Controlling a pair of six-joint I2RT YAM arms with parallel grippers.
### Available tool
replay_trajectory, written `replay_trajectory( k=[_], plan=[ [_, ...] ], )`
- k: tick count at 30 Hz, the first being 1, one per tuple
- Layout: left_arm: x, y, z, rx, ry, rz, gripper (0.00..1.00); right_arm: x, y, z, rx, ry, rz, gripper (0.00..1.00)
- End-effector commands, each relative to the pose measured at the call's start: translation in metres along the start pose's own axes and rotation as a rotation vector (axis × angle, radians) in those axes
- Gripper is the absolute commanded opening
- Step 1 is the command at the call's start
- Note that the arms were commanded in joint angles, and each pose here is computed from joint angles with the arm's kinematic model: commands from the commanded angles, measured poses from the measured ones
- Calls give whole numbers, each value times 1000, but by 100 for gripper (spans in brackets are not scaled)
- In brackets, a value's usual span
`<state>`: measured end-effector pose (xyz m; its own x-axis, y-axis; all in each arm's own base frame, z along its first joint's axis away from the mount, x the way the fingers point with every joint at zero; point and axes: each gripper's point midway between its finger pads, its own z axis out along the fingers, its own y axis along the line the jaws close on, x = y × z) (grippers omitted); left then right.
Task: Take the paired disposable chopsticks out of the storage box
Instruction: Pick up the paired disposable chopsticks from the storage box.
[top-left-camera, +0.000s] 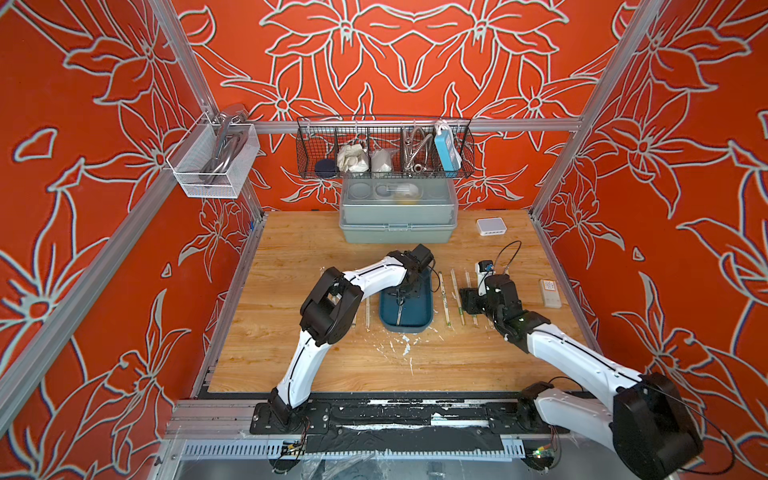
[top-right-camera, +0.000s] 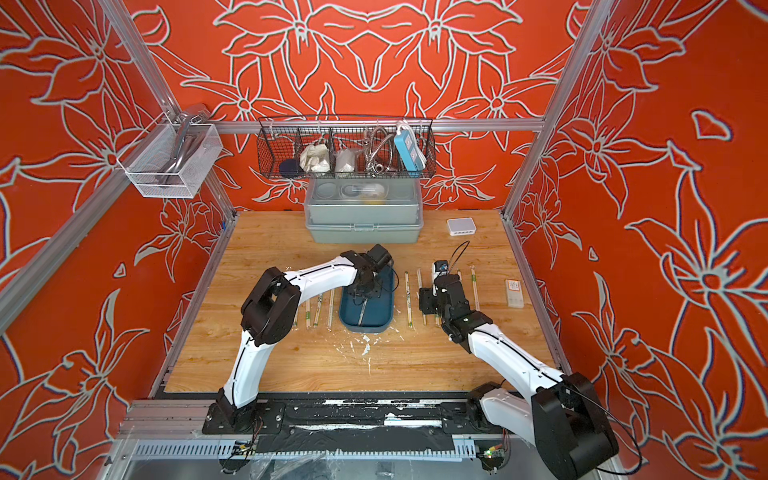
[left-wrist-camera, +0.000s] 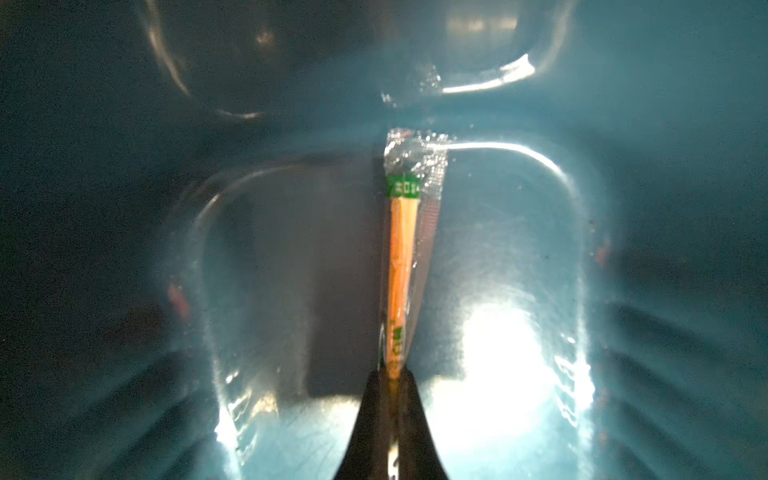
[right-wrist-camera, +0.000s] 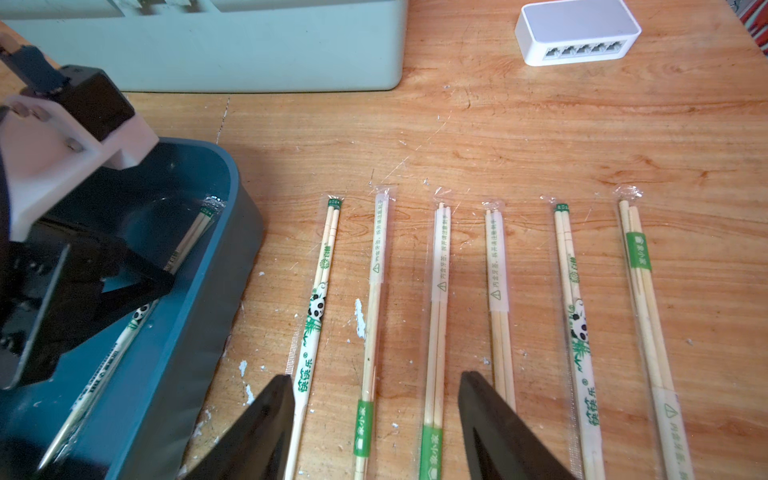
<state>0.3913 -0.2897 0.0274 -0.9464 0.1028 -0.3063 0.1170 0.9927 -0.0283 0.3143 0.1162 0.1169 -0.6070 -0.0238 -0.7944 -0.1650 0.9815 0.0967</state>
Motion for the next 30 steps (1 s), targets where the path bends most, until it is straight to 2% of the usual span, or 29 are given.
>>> replay_trajectory(
  k=[1, 6, 10, 19, 26, 30],
  plan=[
    [8, 6, -13, -2, 31, 19, 0, -10, 7, -2, -24, -16, -11, 68],
    [-4, 5, -46, 31, -30, 15, 0, -15, 19, -8, -105, -64, -31, 75],
    [-7, 5, -67, 52, -54, 10, 0, -21, 44, -20, -261, -139, -50, 78],
    [-11, 18, -108, 59, -96, 8, 0, -23, 84, -36, -490, -201, -102, 78],
    [-11, 57, -136, 45, -122, -24, 0, -21, 104, -42, -567, -205, -140, 78],
    [-11, 93, -144, 12, -146, -40, 0, -16, 130, -53, -670, -225, -227, 79]
  ],
)
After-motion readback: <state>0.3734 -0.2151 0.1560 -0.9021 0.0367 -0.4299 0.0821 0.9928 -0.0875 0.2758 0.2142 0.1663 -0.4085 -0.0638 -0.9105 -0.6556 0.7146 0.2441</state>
